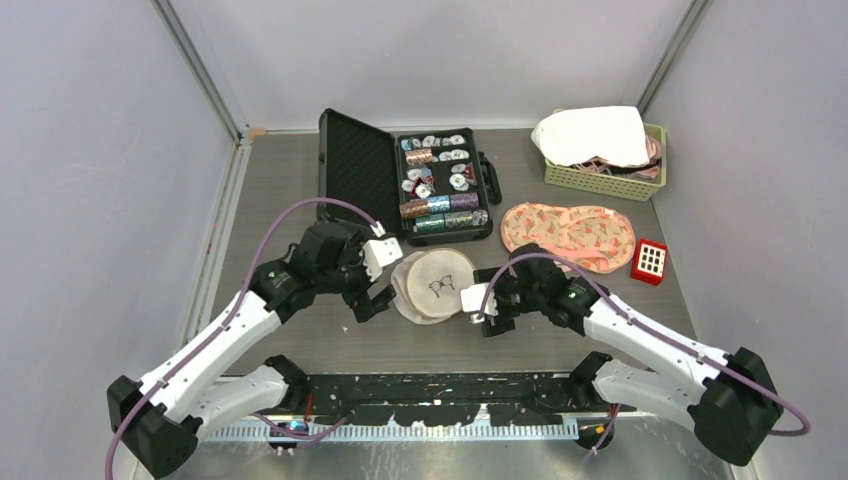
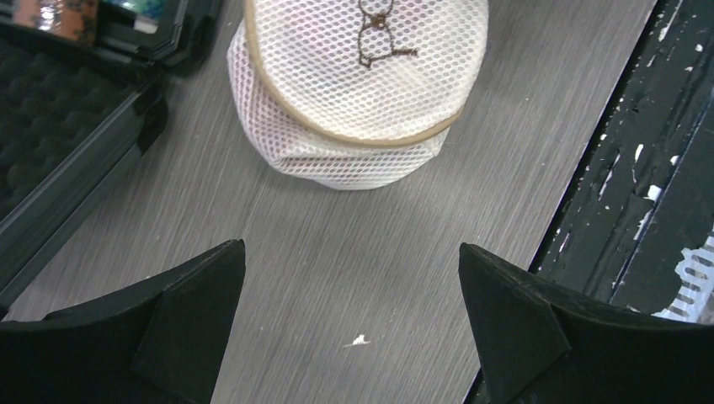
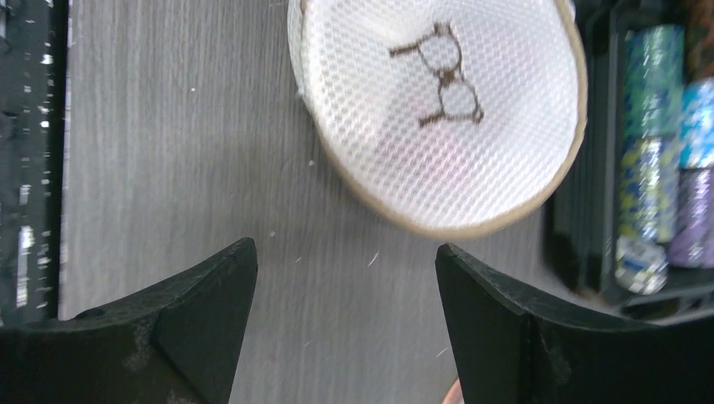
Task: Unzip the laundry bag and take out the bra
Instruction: Unzip the laundry bag at the center of the board.
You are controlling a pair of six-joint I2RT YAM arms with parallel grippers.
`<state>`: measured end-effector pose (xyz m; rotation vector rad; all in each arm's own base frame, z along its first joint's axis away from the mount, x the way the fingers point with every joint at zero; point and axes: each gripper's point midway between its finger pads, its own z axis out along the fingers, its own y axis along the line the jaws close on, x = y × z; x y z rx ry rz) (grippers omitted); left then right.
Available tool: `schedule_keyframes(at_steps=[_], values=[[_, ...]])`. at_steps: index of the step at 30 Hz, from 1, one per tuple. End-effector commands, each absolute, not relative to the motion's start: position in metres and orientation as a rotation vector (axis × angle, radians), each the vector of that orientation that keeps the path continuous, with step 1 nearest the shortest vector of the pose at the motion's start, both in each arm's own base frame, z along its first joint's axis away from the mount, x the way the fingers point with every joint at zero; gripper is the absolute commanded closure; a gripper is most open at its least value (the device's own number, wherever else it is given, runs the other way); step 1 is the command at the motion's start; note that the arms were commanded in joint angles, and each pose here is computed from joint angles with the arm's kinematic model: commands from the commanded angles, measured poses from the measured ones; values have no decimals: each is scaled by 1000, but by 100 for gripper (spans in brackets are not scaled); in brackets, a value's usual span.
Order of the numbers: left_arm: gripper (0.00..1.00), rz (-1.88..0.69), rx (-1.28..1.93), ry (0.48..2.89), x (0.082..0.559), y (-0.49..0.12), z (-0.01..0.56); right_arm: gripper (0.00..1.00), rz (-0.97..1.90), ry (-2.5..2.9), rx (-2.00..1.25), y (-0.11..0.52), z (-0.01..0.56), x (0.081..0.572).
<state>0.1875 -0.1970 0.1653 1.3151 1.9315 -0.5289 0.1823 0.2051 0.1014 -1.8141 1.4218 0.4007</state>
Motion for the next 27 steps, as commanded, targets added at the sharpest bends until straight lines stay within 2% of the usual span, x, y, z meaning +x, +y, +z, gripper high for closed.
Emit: schedule_keyframes(at_steps=[1,8,12,15,19,23,25,27], values=[[0,-457,1239,1960,186,-180,175,18,225,1158,-1891,230,103,205],[0,-500,1197,1967,181,-179,174,20,175,1104,-2004,245,70,212],[0,-467,1165,1965,188,-177,172,26,135,1078,-2002,254,69,216],[0,-467,1171,1948,189,-178,171,39,131,1085,-1976,260,84,216],[0,-479,1206,1919,188,-181,169,65,136,1114,-1952,261,96,218],[0,-507,1290,1858,183,-186,170,82,195,1168,-1920,263,117,213],[0,-506,1319,1825,183,-188,170,93,229,1197,-1886,265,129,211],[0,-506,1359,1783,183,-191,172,99,259,1222,-1845,268,142,210]])
